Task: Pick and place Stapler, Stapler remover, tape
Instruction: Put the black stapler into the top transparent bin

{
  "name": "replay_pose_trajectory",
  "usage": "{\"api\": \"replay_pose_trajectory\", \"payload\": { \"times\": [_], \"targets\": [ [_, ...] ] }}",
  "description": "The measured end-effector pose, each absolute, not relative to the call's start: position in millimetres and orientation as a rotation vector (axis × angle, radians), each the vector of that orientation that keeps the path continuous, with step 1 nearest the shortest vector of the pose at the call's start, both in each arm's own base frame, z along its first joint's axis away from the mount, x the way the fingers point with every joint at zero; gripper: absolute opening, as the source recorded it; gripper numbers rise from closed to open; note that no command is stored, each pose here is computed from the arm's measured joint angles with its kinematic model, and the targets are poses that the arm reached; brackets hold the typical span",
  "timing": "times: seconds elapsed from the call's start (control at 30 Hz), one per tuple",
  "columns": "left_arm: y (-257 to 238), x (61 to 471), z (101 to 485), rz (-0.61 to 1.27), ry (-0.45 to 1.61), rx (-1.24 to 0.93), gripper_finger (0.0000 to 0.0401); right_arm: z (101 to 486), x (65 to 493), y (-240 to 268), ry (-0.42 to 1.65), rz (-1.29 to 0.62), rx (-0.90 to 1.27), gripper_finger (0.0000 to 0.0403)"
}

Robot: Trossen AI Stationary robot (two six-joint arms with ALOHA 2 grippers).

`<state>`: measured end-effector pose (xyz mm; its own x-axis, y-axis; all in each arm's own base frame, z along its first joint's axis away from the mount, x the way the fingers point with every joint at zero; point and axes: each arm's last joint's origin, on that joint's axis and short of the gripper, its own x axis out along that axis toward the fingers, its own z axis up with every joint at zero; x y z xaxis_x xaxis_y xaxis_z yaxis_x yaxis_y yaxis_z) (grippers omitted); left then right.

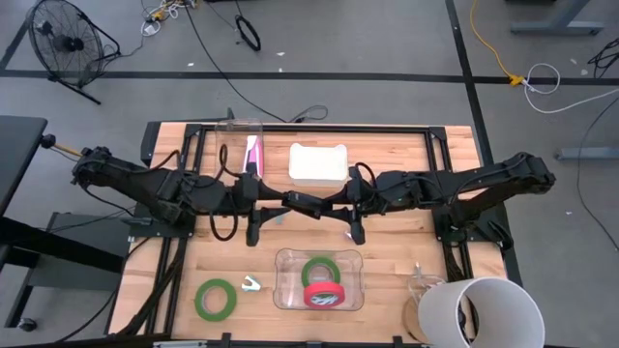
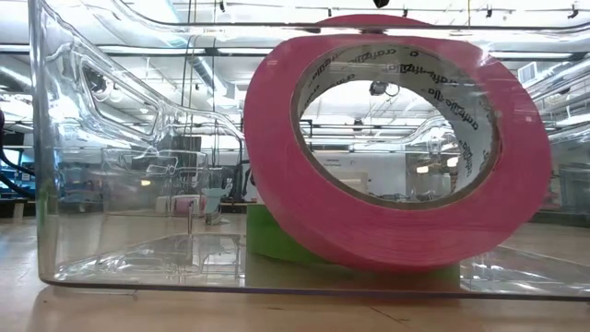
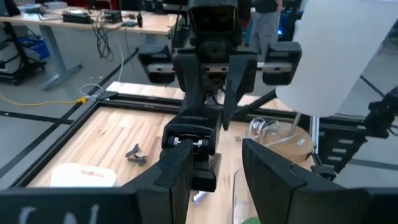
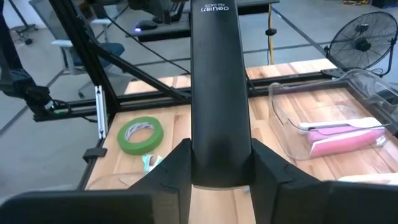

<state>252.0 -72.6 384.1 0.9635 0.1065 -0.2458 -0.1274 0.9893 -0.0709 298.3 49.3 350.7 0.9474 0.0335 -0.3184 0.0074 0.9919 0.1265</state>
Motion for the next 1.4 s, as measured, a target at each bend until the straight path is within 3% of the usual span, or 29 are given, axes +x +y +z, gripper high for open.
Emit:
{"api": "replay_pose_trajectory", "payload": {
  "times": [0.27, 1.4],
  "targets": [
    [-68, 250, 380, 0.174, 0.284, -0.072, 0.0142, 350, 297, 54, 0.333, 0.01, 0.123, 0.0102],
    [-71, 251, 377, 0.095, 0.315, -0.08, 0.0143, 350, 283, 81, 0.377, 0.041, 0.096, 0.0102]
  ]
}}
